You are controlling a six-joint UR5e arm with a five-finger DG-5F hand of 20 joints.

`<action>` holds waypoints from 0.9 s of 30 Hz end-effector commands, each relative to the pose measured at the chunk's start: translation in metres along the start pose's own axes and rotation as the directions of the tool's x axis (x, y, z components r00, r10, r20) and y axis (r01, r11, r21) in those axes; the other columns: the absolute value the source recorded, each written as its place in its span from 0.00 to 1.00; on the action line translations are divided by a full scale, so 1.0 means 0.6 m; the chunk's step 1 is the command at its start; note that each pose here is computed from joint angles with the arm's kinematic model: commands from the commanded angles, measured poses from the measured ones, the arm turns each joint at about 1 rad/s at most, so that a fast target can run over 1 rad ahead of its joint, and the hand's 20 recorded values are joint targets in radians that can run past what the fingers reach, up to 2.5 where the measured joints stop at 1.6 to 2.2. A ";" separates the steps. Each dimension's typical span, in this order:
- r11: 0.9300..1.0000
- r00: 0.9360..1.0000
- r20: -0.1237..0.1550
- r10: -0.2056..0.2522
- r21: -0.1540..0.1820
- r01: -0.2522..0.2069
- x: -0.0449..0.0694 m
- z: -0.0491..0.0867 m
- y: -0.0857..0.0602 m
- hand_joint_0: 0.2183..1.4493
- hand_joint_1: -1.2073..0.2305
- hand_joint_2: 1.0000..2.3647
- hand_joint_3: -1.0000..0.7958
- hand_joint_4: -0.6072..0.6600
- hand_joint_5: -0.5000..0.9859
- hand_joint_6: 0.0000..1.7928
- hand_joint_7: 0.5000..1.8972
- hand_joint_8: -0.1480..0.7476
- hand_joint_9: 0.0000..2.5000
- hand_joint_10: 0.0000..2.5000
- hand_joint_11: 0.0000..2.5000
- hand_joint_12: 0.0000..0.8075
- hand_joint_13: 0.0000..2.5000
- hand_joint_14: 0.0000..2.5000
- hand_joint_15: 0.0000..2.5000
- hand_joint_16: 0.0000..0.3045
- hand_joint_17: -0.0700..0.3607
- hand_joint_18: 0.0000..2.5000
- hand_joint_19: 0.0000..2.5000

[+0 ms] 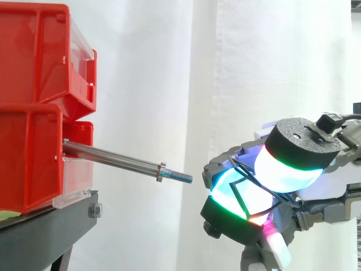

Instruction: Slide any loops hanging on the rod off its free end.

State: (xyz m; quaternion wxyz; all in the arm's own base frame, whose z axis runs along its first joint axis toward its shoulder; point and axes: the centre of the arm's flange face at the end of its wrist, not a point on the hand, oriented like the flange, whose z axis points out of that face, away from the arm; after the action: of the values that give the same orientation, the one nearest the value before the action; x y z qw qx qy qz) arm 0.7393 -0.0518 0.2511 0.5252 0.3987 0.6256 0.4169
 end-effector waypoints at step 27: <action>1.000 1.000 0.009 0.021 0.003 -0.022 0.002 0.001 0.000 0.32 0.28 0.01 0.36 0.63 0.23 0.50 0.45 0.53 0.37 0.01 0.19 0.48 0.34 0.00 0.13 0.16 0.42 0.32 0.18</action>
State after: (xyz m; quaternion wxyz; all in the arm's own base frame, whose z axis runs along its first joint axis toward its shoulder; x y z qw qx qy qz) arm 0.7396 -0.0511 0.2509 0.5230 0.4083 0.6196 0.4194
